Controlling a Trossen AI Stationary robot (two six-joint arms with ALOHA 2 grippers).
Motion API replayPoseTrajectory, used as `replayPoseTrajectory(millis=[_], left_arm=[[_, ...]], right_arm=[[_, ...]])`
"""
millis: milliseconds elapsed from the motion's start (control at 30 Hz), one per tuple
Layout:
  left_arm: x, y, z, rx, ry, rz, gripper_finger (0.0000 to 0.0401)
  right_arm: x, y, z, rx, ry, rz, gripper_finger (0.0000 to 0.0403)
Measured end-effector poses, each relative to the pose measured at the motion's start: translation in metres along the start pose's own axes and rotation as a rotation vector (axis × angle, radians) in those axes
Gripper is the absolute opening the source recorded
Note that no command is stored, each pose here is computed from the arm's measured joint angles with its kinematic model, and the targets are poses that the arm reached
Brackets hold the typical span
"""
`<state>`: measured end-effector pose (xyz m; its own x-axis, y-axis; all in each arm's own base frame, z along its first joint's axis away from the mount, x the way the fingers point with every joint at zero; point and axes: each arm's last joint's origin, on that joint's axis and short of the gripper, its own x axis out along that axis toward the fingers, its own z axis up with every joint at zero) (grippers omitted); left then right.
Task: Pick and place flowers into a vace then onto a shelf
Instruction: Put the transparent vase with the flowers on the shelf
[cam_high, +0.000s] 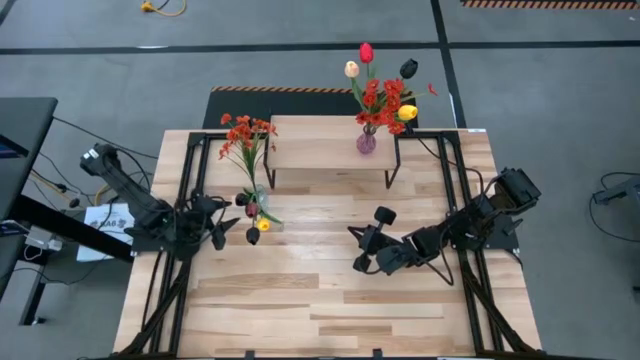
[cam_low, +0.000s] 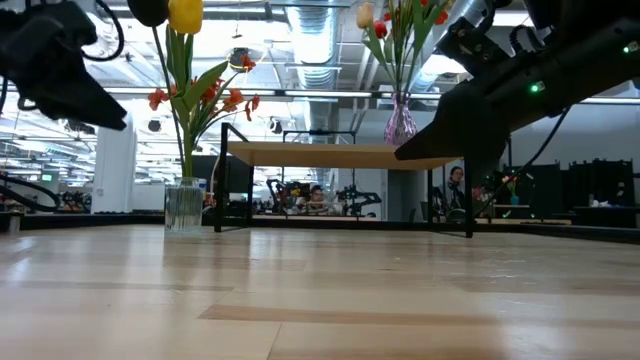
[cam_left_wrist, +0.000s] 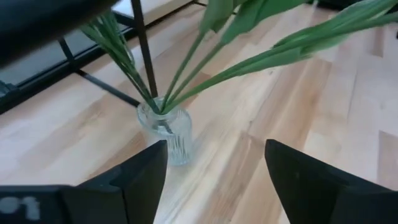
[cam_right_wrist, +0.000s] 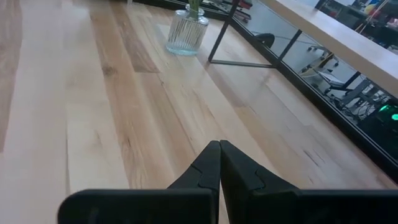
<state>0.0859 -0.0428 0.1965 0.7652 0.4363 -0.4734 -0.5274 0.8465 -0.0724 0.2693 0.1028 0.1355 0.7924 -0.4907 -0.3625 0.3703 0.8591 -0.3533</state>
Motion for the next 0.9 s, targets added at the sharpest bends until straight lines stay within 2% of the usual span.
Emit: replayPoseTrajectory(millis=[300,567,900], left_arm=[[0.018,-0.002,-0.02,0.091,-0.04,0.005,0.0261],[0.025,-0.004,-0.021,0.226,-0.021,-0.022,0.0261],[0.039,0.006,-0.016,0.167,0.005,0.093,0.0261]], right_arm=[[0.0,-0.001,-0.002,-0.028,0.019,-0.001,0.0],[0.0,0.0,-0.003,-0.086,0.018,0.006,0.0],[0.002,-0.002,-0.002,-0.116,0.019,0.0,0.0]])
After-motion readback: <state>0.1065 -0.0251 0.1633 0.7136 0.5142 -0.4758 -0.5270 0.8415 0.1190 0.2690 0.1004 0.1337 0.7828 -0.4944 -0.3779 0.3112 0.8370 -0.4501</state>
